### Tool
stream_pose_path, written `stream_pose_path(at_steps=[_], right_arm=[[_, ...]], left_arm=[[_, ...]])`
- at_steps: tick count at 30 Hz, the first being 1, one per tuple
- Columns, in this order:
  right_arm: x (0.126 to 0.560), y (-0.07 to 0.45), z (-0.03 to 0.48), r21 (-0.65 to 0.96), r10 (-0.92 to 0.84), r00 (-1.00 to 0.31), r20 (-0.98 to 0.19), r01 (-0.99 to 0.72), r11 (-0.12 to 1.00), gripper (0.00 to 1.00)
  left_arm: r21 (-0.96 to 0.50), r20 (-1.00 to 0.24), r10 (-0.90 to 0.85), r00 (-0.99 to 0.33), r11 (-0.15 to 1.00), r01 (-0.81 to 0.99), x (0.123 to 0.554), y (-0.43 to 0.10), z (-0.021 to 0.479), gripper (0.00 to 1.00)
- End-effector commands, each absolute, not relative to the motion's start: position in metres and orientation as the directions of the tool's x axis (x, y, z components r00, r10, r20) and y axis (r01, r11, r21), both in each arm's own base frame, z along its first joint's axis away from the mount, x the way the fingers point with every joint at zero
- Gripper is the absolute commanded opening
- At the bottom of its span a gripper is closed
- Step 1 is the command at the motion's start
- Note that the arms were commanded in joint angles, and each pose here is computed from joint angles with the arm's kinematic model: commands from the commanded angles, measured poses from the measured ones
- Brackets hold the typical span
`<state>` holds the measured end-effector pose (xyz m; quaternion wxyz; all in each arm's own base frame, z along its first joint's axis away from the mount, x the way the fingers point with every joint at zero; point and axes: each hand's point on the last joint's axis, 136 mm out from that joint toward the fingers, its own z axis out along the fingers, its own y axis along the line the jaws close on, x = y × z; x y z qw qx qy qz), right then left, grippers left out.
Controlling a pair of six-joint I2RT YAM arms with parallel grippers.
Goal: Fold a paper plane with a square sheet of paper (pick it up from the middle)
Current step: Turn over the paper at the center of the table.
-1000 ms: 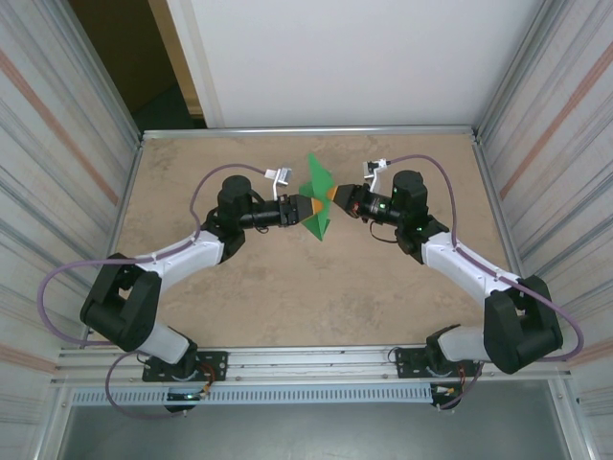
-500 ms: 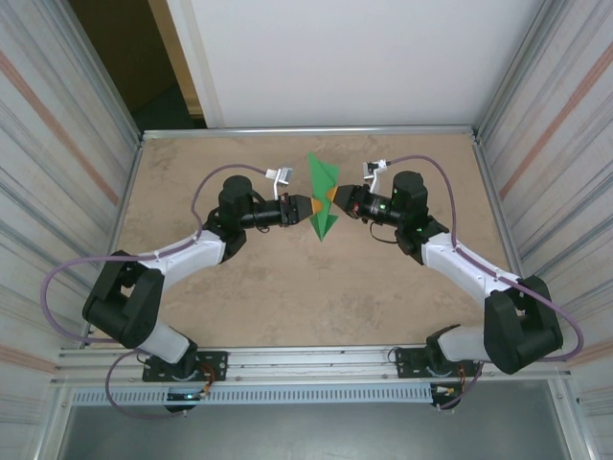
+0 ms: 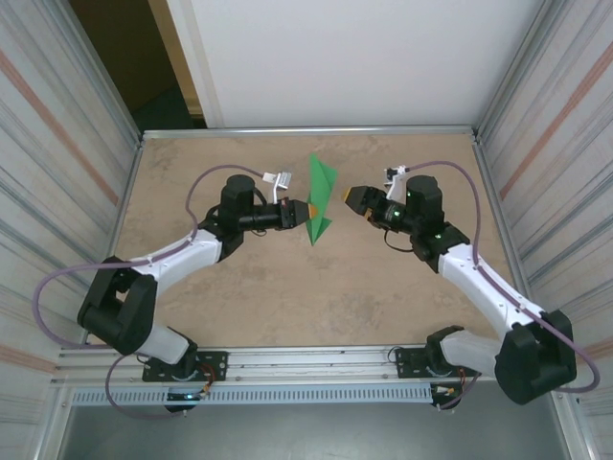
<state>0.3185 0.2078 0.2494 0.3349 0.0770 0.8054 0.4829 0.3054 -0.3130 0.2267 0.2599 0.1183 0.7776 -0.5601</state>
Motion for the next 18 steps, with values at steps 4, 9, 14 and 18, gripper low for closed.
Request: stream_pose_path(at_steps=[4,9,14,18], right_arm=[[0.312,0.160,0.225,0.682,0.442,-0.711,-0.546,-0.072,0.727,0.65],[0.309,0.141,0.208,0.623,0.443,-0.710,-0.547,0.009,0.783,0.65],[0.304,0.132,0.200,0.605,0.452,-0.701,-0.552,0.037,0.796,0.65],[0.303,0.116,0.191,0.585,0.486,-0.683,-0.546,0.104,0.804,0.66]], left_arm=[[-0.429,-0.674,0.103,-0.731,0.751,0.502,0.318,-0.269,0.203,0.11],[-0.002,-0.664,0.348,-0.662,0.884,0.467,0.332,-0.248,0.190,0.12],[0.342,-0.555,0.541,-0.632,0.841,0.418,0.346,-0.241,0.182,0.12],[0.519,-0.447,0.645,-0.620,0.751,0.407,0.354,-0.244,0.167,0.12]])
